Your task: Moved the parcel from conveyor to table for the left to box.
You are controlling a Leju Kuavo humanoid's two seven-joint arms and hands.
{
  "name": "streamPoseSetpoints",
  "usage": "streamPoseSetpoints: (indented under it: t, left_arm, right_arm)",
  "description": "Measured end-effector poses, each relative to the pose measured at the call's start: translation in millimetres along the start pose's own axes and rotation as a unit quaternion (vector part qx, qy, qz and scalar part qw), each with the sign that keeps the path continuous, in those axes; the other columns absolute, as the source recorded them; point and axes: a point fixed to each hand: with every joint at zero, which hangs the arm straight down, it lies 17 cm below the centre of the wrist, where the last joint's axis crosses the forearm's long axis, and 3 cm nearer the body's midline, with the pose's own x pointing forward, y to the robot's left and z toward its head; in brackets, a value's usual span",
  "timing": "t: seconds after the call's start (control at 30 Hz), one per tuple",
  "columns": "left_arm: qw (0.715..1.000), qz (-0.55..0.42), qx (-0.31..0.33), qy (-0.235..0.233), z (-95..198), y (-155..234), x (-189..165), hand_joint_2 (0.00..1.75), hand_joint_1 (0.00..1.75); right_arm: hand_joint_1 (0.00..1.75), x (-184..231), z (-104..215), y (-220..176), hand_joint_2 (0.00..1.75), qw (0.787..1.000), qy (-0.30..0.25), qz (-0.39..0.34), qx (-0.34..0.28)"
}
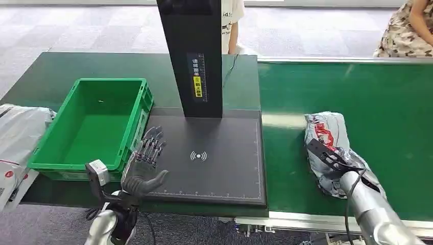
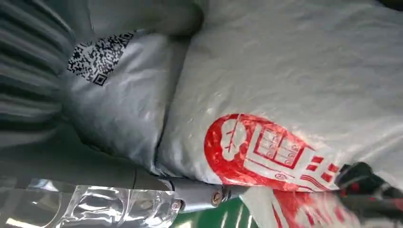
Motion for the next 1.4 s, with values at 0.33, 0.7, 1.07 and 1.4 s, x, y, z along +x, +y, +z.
streamPoseSetpoints:
  t: [0.33, 0.7, 1.07, 1.4]
  left_arm:
    - [1.000, -0.001, 0.003, 0.006, -0.3, 1.6, -3.2, 1.75, 0.00]
    - [1.000, 0.004, 0.025, 0.001, 15.4, 2.7, -9.5, 1.75, 0.00]
    - [0.992, -0.048, 0.091, -0.078, -9.9, 25.5, 26.2, 1.75, 0.00]
    - [0.987, -0.053, 0.116, -0.103, -12.7, 35.0, 37.4, 1.75, 0.00]
  right_arm:
    - [1.75, 4.9, -0.2, -18.8, 1.75, 0.998, -0.021, -0.010, -0.063]
    - [1.75, 85.4, 62.3, -103.1, 1.75, 0.910, -0.261, -0.165, -0.276]
    - [1.75, 205.6, 194.9, -115.3, 1.75, 0.787, -0.510, -0.160, -0.307]
    - [1.75, 324.1, 261.3, 39.2, 1.75, 0.740, -0.668, 0.048, -0.062]
